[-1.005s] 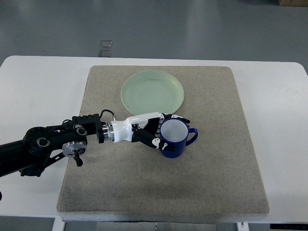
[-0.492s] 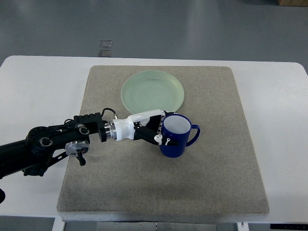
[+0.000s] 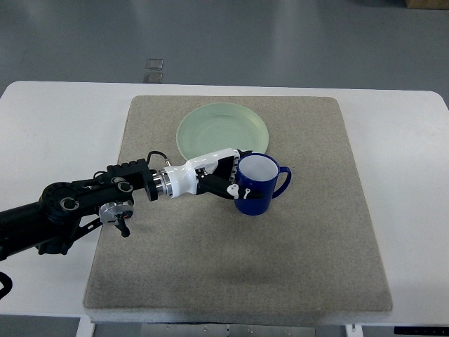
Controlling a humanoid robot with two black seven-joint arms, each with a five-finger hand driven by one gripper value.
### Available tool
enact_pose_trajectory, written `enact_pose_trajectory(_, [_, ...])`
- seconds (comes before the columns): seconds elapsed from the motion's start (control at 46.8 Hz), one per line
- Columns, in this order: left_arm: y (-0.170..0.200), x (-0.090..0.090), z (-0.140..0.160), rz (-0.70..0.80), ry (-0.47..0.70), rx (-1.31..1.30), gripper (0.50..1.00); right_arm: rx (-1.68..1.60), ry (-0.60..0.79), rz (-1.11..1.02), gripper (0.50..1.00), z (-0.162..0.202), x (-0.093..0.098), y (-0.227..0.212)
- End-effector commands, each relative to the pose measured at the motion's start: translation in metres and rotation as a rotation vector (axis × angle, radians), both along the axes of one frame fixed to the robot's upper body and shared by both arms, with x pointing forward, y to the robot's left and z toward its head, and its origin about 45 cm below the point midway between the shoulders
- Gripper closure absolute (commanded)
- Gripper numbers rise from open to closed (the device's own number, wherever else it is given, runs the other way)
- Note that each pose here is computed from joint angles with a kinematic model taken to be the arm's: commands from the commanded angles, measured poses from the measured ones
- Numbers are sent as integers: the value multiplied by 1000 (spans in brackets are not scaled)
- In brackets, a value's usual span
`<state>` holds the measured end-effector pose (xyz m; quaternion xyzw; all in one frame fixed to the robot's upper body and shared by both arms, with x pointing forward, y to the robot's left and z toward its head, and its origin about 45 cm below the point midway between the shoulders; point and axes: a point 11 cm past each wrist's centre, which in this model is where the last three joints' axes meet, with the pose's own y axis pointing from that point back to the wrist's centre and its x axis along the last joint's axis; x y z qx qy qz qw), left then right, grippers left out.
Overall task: Place cup left of plate with left hand
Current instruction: 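Lift the blue mug over the plate toward the left arm's side, then lower the blue mug onto the mat beside the plate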
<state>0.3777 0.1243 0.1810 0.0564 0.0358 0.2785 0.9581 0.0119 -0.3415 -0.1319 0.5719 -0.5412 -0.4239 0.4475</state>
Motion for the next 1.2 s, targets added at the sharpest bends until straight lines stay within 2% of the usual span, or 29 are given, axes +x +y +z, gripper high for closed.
enact_pose_trajectory(0.0, [1, 7, 9, 28, -20, -24, 797, 0, 0, 0, 568, 0, 0, 0])
enact_pose_trajectory(0.278, [16, 33, 36, 119, -101, -53, 789, 0, 0, 0, 568, 0, 0, 0])
enact_pose_trajectory(0.706, [110, 91, 55, 431, -164, -23, 778, 0, 0, 0, 568, 0, 0, 0])
enact_pose_trajectory(0.855, [136, 97, 53, 503, -170, 9, 780, 0, 0, 0, 568, 0, 0, 0])
enact_pose_trajectory(1.005, [160, 102, 58, 604, -230, 41, 778, 0, 0, 0, 568, 0, 0, 0])
enact_pose_trajectory(1.176, [186, 100, 57, 679, -266, 74, 778, 0, 0, 0, 568, 0, 0, 0])
